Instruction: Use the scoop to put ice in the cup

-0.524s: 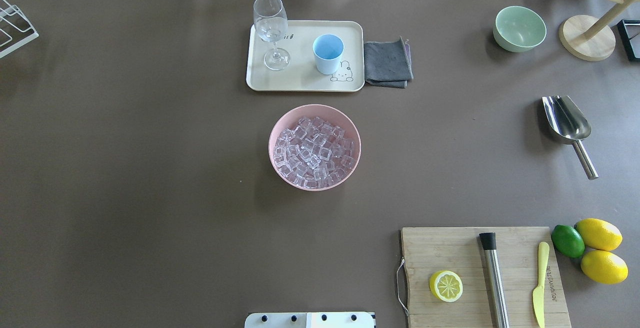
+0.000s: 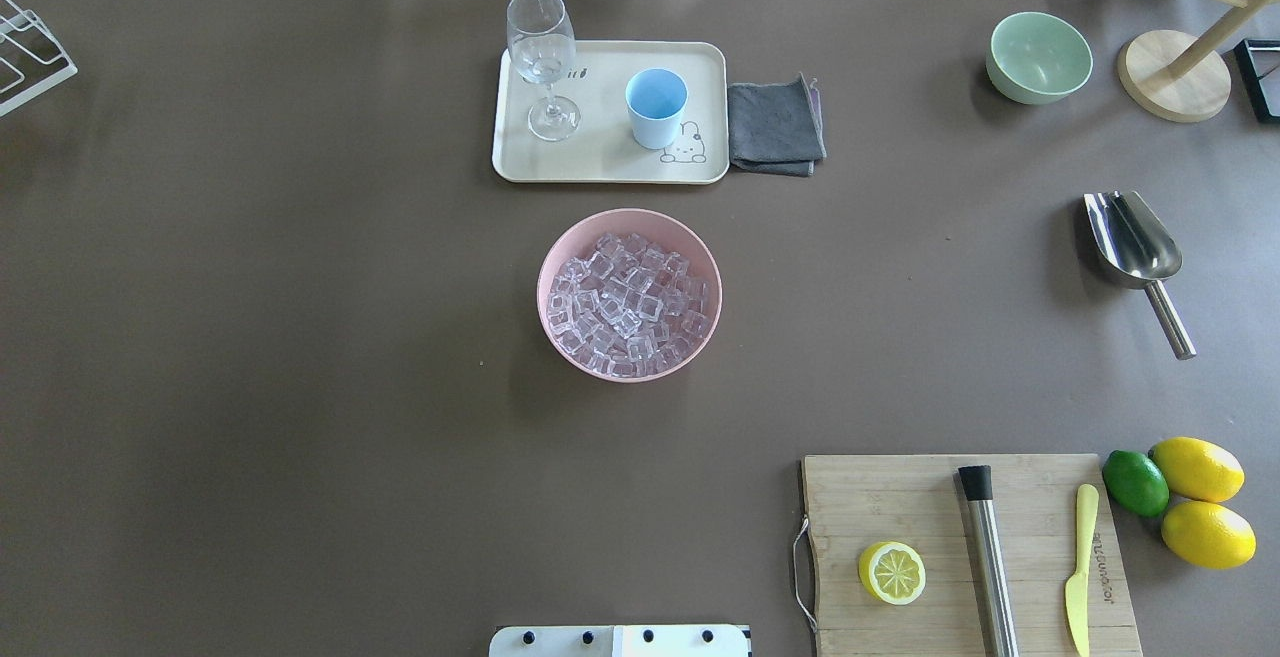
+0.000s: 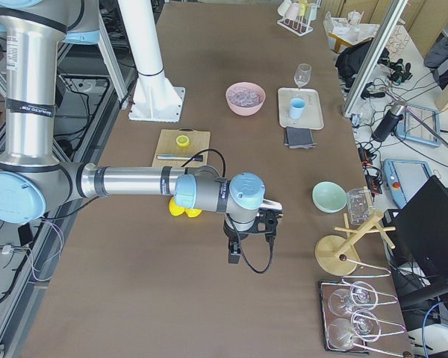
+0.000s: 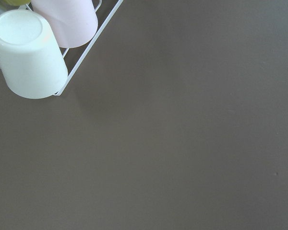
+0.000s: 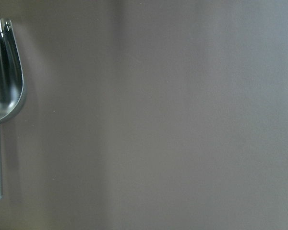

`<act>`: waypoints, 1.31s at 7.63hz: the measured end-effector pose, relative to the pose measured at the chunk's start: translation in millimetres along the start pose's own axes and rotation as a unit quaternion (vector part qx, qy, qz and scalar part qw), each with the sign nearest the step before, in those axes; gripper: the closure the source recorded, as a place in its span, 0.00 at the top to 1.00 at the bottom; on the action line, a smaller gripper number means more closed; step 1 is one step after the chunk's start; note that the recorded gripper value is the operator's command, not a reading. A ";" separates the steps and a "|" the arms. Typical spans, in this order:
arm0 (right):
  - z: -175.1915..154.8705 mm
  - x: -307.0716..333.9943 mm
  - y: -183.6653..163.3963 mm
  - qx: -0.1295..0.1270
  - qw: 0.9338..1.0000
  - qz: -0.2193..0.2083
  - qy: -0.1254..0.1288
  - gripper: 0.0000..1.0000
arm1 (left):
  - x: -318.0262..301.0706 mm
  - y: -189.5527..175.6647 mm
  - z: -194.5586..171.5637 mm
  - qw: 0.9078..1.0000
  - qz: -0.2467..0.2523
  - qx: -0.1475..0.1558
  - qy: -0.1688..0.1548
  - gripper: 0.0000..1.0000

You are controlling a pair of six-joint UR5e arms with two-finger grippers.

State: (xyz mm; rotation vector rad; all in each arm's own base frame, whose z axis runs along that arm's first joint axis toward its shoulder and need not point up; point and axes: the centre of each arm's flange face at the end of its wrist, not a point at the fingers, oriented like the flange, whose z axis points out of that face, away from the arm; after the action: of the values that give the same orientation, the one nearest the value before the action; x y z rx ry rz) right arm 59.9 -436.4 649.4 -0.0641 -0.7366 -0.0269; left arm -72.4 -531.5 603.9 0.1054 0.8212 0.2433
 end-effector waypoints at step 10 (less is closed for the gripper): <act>-14.5 -25.0 -2.3 0.022 0.999 0.019 -0.037 1.00 | 269.3 -60.7 87.9 0.940 0.337 0.023 0.051 0.99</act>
State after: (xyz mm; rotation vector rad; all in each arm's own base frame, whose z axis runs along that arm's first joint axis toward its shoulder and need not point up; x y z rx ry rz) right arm 51.0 -439.7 622.0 -0.0378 -0.8103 0.0278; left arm 179.2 -521.4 460.8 0.4228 0.8735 0.8821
